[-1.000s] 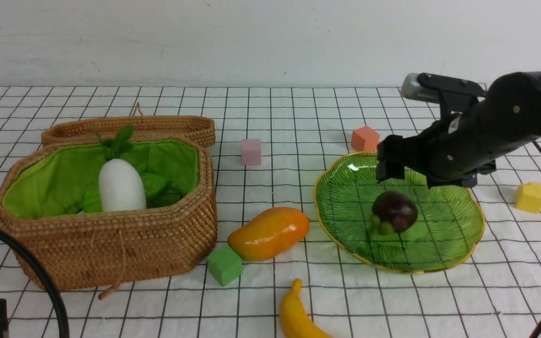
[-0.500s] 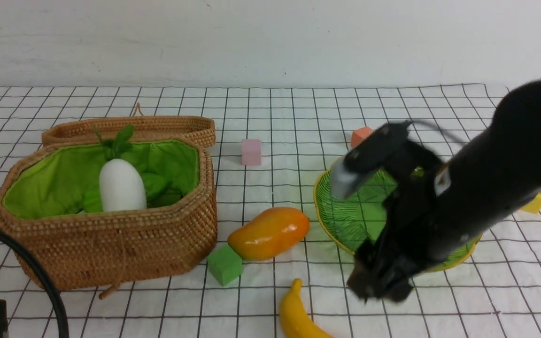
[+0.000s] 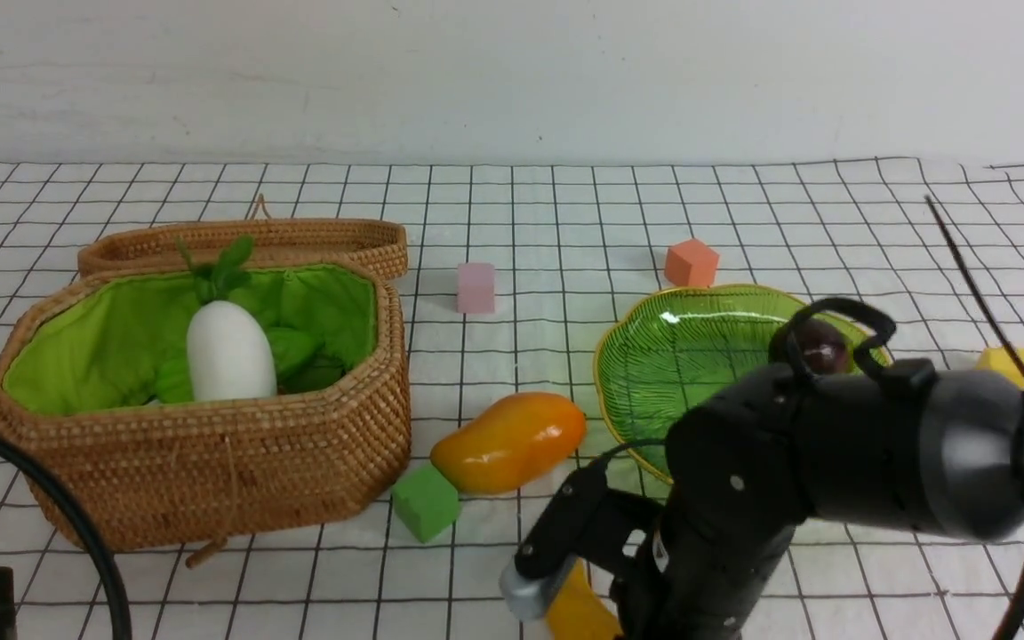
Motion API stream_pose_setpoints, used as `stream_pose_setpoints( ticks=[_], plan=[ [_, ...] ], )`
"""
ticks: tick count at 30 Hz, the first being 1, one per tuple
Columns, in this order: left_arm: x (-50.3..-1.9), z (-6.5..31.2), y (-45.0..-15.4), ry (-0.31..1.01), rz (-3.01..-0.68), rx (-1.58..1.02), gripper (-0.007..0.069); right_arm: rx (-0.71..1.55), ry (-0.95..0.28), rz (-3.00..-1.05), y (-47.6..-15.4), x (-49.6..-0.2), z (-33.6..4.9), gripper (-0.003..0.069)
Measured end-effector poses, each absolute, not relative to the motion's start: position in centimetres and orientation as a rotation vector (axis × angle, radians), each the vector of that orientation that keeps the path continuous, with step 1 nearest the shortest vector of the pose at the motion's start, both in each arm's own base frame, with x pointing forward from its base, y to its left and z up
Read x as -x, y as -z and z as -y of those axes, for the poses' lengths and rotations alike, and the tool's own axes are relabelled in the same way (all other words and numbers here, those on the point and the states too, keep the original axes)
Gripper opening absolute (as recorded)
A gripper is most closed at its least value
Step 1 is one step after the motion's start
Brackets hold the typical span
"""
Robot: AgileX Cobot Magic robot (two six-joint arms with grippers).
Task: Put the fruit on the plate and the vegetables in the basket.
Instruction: Use the right arm to grab a banana and put it into the right plate
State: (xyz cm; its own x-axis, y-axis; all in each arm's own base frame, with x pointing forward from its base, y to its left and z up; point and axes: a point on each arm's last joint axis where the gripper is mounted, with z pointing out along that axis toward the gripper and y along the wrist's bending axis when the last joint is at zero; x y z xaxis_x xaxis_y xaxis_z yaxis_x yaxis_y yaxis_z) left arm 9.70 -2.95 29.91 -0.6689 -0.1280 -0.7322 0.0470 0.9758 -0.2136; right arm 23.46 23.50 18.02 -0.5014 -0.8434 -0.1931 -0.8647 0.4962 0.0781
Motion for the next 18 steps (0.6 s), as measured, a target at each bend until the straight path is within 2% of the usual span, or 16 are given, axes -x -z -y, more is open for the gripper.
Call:
stream_pose_setpoints(
  ticks=[3, 4, 5, 6, 8, 11, 12, 13, 18],
  plan=[
    [-9.7, 3.0, -29.9, 0.271, -2.289, 0.056, 0.0055, 1.360, -0.292, -2.559, -22.1, -25.2, -23.0, 0.0322],
    [-9.7, 2.9, -29.9, 0.270, -2.289, 0.056, 0.0057, 1.240, -0.311, -2.554, -23.9, -26.4, -22.3, 0.0322],
    [-9.7, 2.9, -29.9, 0.270, -2.289, 0.056, 0.0057, 1.224, -0.311, -2.549, -24.2, -26.7, -22.1, 0.0322],
    [-9.7, 2.9, -29.9, 0.270, -2.289, 0.056, 0.0058, 0.992, -0.333, -2.569, -26.2, -29.0, -20.2, 0.0322],
    [-9.7, 2.9, -29.9, 0.270, -2.289, 0.056, 0.0061, 0.652, -0.384, -2.577, -27.6, -32.2, -17.1, 0.0322],
    [-9.7, 2.9, -29.9, 0.269, -2.288, 0.056, 0.0061, 0.344, -0.478, -2.522, -27.9, -35.7, -14.2, 0.0322],
    [-9.7, 2.9, -29.9, 0.269, -2.288, 0.056, 0.0062, 0.331, -0.486, -2.527, -27.7, -35.9, -14.1, 0.0322],
    [-9.7, 2.9, -29.9, 0.269, -2.288, 0.056, 0.0064, 0.227, -0.546, -2.520, -26.9, -37.2, -13.4, 0.0322],
    [-9.7, 2.9, -29.9, 0.269, -2.288, 0.056, 0.0073, 0.088, -0.618, -2.559, -22.9, -39.6, -13.3, 0.0322]
  ],
)
